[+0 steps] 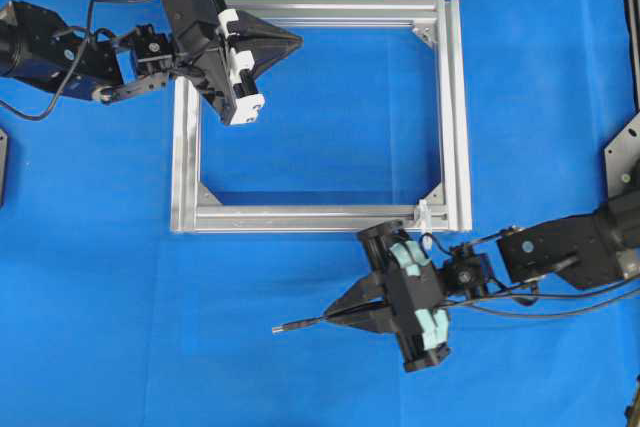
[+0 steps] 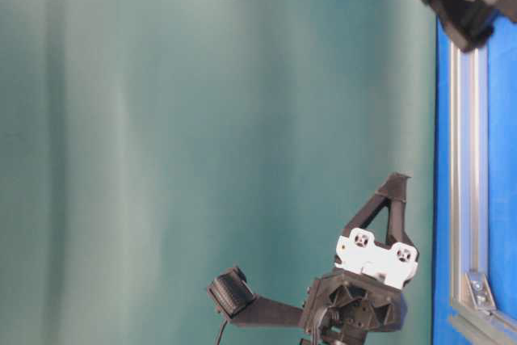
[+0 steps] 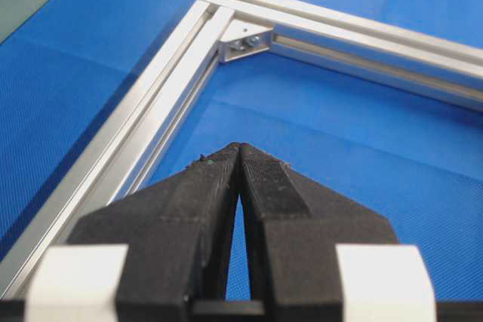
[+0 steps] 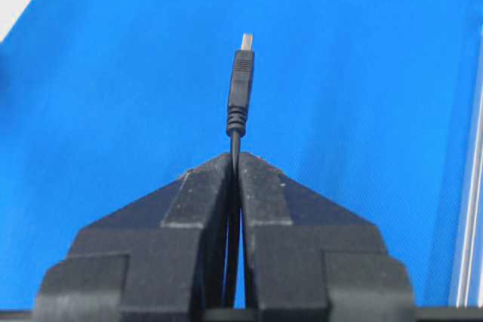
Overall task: Insert the wire through the string loop located on the right side.
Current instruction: 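Lift the cable and move the right gripper rightward toward the frame corner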
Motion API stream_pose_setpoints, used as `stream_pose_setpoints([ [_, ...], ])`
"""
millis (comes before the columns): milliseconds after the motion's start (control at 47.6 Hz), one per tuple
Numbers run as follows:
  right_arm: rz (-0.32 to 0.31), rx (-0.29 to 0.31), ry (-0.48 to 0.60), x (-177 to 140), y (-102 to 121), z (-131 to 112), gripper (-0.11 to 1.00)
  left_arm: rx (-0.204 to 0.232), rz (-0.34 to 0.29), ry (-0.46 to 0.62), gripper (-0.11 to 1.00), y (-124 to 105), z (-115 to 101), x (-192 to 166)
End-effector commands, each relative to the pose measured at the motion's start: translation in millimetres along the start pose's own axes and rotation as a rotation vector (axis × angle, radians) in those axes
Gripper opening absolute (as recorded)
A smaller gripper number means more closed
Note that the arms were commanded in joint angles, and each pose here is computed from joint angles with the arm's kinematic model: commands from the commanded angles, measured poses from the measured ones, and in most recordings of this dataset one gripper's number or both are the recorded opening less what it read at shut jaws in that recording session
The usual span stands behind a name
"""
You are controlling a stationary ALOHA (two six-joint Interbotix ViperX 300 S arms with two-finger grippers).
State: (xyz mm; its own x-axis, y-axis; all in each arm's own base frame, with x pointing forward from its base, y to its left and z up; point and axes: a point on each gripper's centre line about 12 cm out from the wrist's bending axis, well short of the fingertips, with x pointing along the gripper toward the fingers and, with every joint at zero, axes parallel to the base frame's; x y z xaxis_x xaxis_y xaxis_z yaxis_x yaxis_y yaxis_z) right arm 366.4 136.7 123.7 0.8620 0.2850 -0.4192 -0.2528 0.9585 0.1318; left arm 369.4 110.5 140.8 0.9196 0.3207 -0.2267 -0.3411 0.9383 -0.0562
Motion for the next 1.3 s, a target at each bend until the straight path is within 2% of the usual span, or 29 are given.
stream_pose_setpoints([
  [0,0.017,0.01,-0.04,-14,8,11,-0.04,-0.002,-0.005,-0.041,0.0,-1,14,-2],
  [210,0.011,0.061,-0.018,-52,12,-6,-0.04,-0.002,-0.005,-0.044,0.0,-1,15,-2],
  [651,0.019,0.059,0.014,-137,-1,-51,-0.04,-0.002,-0.007,-0.052,0.0,-2,17,-1],
  [819,0.031,0.066,0.031,-165,-4,-60,-0.04,-0.002,-0.005,-0.05,0.0,-1,16,-1],
  [1050,0.043,0.071,0.036,-185,-7,-68,-0.04,-0.002,-0.007,-0.055,0.0,-2,18,0],
  [1282,0.022,0.076,0.021,-186,-12,-68,-0.04,-0.002,-0.007,-0.055,0.0,-2,18,0],
])
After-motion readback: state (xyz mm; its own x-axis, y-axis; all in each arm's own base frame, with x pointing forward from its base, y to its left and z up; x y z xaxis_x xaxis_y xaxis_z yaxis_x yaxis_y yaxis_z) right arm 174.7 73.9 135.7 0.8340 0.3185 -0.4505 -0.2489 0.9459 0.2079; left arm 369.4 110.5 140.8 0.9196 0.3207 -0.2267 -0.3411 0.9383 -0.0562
